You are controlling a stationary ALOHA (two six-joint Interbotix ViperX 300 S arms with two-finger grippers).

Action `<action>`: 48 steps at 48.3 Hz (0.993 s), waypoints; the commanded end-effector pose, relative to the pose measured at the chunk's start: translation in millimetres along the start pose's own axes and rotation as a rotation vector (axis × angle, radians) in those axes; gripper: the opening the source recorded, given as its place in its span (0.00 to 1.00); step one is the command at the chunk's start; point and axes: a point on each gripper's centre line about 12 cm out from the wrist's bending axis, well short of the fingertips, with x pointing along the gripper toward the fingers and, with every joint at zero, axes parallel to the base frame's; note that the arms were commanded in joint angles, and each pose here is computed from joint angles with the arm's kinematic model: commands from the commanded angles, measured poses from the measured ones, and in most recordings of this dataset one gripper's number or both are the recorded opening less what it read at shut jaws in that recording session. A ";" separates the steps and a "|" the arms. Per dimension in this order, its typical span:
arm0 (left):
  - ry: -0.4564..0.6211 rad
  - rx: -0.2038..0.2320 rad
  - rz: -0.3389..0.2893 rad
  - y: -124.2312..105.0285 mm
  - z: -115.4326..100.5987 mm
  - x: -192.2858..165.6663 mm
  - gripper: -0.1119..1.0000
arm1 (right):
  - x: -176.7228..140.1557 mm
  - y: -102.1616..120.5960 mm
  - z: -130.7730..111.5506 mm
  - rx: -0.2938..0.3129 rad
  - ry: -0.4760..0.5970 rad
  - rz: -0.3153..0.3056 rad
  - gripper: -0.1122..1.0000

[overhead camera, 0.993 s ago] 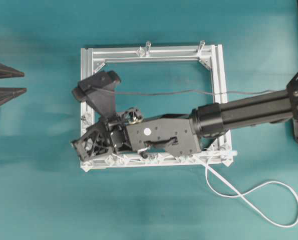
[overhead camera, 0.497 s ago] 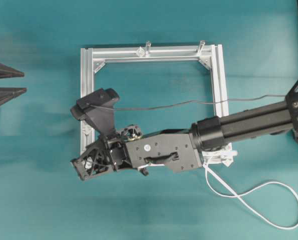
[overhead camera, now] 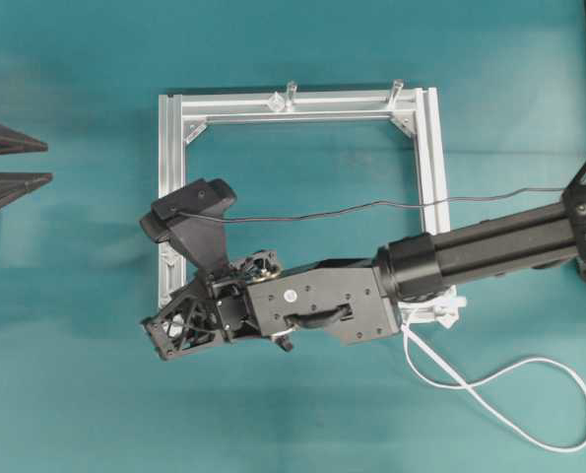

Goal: Move the cable alternately left and right between 8 closely spaced pins so it hooks onto each one.

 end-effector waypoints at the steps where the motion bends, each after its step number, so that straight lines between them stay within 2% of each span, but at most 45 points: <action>1: -0.014 -0.007 0.001 -0.1 4.4 0.2 0.58 | -19.0 15.3 1.6 0.000 -0.005 0.056 0.22; 33: -0.012 -0.006 0.000 -0.3 4.2 0.3 0.57 | -16.5 15.3 0.2 -0.003 -0.005 0.056 0.22; 48: -0.012 -0.005 -0.004 -0.9 4.1 0.3 0.57 | -22.5 24.7 -21.9 -0.017 0.014 0.067 0.22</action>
